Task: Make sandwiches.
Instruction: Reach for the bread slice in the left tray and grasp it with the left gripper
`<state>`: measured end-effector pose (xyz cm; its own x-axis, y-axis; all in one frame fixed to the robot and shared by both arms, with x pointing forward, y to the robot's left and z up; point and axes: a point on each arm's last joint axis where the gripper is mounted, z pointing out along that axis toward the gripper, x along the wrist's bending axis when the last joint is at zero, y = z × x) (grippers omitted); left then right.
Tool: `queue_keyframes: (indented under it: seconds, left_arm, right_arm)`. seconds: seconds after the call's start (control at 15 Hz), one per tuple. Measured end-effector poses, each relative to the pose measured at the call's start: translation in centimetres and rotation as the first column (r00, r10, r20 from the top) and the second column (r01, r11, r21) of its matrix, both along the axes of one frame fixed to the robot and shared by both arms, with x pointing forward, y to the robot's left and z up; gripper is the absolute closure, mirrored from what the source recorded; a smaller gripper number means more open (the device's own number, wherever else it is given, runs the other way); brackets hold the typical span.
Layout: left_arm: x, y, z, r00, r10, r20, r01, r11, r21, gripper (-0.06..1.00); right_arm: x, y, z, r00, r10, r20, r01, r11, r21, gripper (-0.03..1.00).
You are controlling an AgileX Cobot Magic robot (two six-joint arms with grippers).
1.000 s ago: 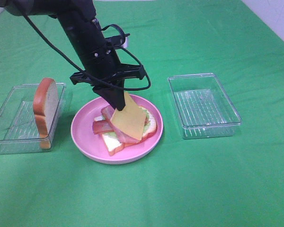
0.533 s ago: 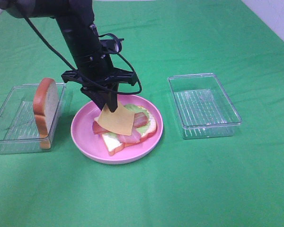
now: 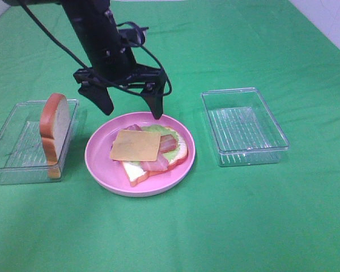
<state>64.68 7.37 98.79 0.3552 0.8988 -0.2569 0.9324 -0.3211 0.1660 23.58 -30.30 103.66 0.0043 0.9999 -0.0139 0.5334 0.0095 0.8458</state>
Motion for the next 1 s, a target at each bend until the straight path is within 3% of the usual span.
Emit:
queue_keyframes:
  seconds: [0.33,0.67,0.87,1.0]
  left_arm:
    - [1.5,-0.5,8.2,0.971,0.020,0.237,0.002,0.996,-0.094,-0.04]
    - [-0.1,2.2,14.7,0.901,0.074,0.428,-0.072,0.997,-0.020,-0.04]
    - [-1.3,3.6,17.8,0.860,0.097,0.502,-0.103,0.995,-0.015,-0.04]
    - [-1.6,4.8,18.8,0.849,0.127,0.513,-0.132,0.991,-0.026,-0.04]
  right_arm:
    - [0.0,0.0,0.0,1.000,0.000,0.000,0.000,1.000,0.000,0.00]
    - [0.0,0.0,0.0,1.000,0.000,0.000,0.000,1.000,0.000,0.00]
    - [0.0,0.0,0.0,1.000,0.000,0.000,0.000,1.000,0.000,0.00]
    - [0.0,0.0,0.0,1.000,0.000,0.000,0.000,1.000,0.000,0.00]
